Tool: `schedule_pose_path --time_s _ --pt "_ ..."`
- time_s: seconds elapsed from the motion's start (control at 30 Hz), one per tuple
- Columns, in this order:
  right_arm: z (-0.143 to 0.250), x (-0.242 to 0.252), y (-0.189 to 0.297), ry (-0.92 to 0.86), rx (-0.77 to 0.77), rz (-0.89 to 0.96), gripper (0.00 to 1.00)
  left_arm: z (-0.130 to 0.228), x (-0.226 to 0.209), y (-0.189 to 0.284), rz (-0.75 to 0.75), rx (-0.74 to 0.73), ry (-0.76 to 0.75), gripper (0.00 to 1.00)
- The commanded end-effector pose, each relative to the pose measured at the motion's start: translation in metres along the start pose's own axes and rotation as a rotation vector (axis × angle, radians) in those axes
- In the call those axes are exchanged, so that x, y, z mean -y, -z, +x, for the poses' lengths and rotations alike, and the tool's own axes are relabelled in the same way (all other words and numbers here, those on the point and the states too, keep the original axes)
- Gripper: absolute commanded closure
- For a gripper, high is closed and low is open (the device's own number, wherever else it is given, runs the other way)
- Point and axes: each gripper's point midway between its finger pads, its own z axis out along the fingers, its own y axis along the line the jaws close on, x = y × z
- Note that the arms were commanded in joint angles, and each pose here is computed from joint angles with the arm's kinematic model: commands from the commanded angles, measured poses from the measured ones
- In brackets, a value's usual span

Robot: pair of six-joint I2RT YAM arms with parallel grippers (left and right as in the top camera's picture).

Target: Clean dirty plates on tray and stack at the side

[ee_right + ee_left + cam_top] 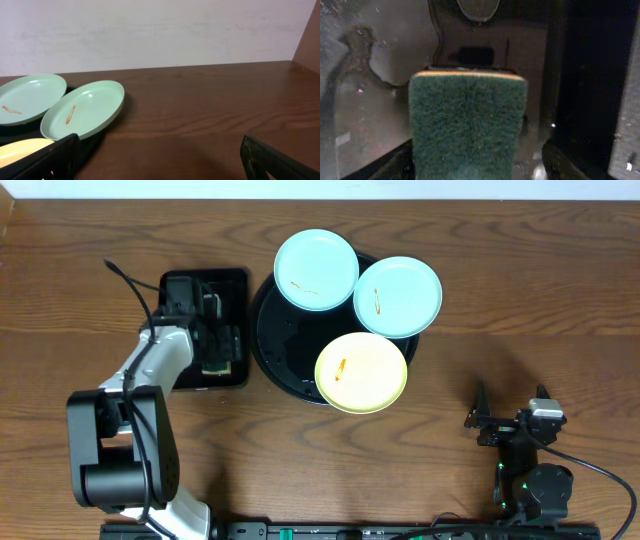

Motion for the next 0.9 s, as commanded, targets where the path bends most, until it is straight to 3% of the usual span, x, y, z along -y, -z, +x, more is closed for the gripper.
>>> schedule_pose_path --time_s 0.0,0.17,0.27,0.63,0.87 --pt "0.0 0.005 0.0 -0.013 0.002 0.023 0.01 0.002 0.0 -0.006 0.001 0.005 -0.005 0.31" --pt "0.0 0.005 0.0 -0.013 0.002 0.023 0.01 -0.012 0.001 -0.005 0.006 0.062 -0.01 0.64" --pt "0.0 0.005 0.0 -0.013 0.002 0.023 0.01 -0.017 0.002 -0.004 0.007 0.081 -0.012 0.92" --pt "0.0 0.005 0.0 -0.013 0.002 0.023 0.01 -0.049 0.012 0.077 0.035 0.271 0.049 0.93" --pt "0.0 0.005 0.0 -0.013 0.002 0.023 0.01 -0.042 0.012 0.088 0.032 0.258 0.049 0.92"
